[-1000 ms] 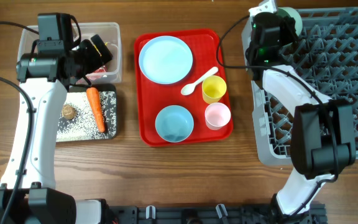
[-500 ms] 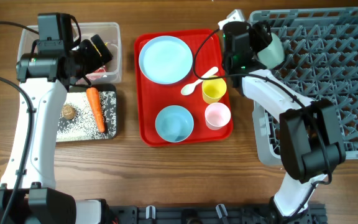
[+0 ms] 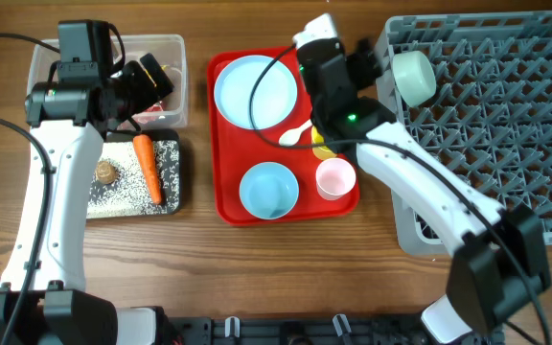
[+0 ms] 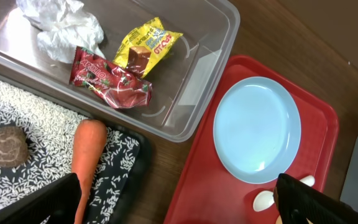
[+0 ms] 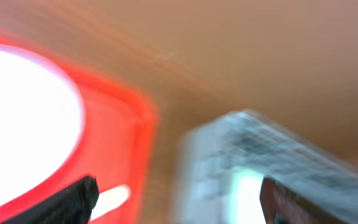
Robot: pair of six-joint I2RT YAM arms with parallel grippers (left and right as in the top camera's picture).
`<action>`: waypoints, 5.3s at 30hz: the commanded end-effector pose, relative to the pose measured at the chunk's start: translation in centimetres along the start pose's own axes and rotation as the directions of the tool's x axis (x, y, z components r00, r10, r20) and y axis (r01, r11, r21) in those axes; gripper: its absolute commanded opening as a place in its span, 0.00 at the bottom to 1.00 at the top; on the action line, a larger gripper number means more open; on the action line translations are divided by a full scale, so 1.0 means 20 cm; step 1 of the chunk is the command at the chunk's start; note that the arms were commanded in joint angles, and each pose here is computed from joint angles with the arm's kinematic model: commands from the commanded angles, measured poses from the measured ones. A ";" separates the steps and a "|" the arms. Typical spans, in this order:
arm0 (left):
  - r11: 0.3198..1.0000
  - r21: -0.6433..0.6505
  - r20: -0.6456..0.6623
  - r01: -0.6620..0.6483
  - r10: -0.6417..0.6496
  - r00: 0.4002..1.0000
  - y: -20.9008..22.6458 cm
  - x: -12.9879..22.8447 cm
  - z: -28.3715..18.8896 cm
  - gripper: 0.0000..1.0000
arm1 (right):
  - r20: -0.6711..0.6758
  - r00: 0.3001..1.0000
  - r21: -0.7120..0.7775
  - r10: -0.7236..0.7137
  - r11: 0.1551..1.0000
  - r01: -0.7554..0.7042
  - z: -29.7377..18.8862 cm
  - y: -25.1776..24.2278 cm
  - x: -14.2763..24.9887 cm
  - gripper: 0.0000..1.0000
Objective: Sort waste into correct bins and load items into the dishwasher rack
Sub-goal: 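Release the mint bowl and move the right gripper back to the tray, then grasp the rim of the light-blue bowl with the right gripper, then carry the light-blue bowl to the rack and place it in, then move the right gripper to the white plate and grasp its edge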
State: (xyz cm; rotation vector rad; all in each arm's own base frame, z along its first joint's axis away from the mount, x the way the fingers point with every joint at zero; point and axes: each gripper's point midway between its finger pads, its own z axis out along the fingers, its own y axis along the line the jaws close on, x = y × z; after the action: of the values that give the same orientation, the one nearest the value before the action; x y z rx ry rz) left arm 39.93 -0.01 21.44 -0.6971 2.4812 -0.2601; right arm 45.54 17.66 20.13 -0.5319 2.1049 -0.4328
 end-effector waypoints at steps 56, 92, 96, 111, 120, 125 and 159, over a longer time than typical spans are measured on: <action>1.000 -0.005 0.021 0.012 -0.012 1.000 0.01 -0.02 -0.02 1.00 | -0.787 0.450 -0.128 0.423 0.601 -0.789 -0.39 1.04 0.84 0.13; 1.000 -0.005 0.021 0.012 -0.012 1.000 0.01 -0.02 -0.02 1.00 | -0.476 0.838 0.570 0.268 0.820 0.061 -0.42 -1.03 0.73 0.04; 1.000 -0.005 0.021 0.012 -0.012 1.000 0.01 -0.02 -0.02 1.00 | -0.620 0.774 0.489 0.133 0.836 0.249 -0.28 -0.97 0.81 0.04; 1.000 -0.005 0.021 0.012 -0.012 1.000 0.01 -0.02 -0.02 1.00 | -0.713 0.698 0.456 0.065 0.800 0.391 -0.13 -1.02 0.90 0.04; 1.000 -0.006 0.021 0.012 -0.012 1.000 0.01 -0.02 -0.02 1.00 | -0.702 0.712 0.371 -0.009 0.849 0.377 -0.10 -0.86 0.86 0.04; 1.000 -0.005 0.021 0.012 -0.012 1.000 0.01 -0.02 -0.02 1.00 | -0.719 0.694 0.349 -0.020 0.854 0.386 -0.13 -0.83 0.88 0.04; 1.000 -0.005 0.021 0.012 -0.012 1.000 0.01 -0.02 -0.02 1.00 | -0.328 0.900 -0.043 0.287 0.947 -0.318 -0.42 -0.40 0.13 0.84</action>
State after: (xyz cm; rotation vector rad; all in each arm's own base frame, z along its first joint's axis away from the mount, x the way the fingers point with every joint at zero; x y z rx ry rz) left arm 39.94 -0.01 21.45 -0.6973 2.4804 -0.2604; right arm 38.26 6.18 22.26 -0.2203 2.5655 -0.6673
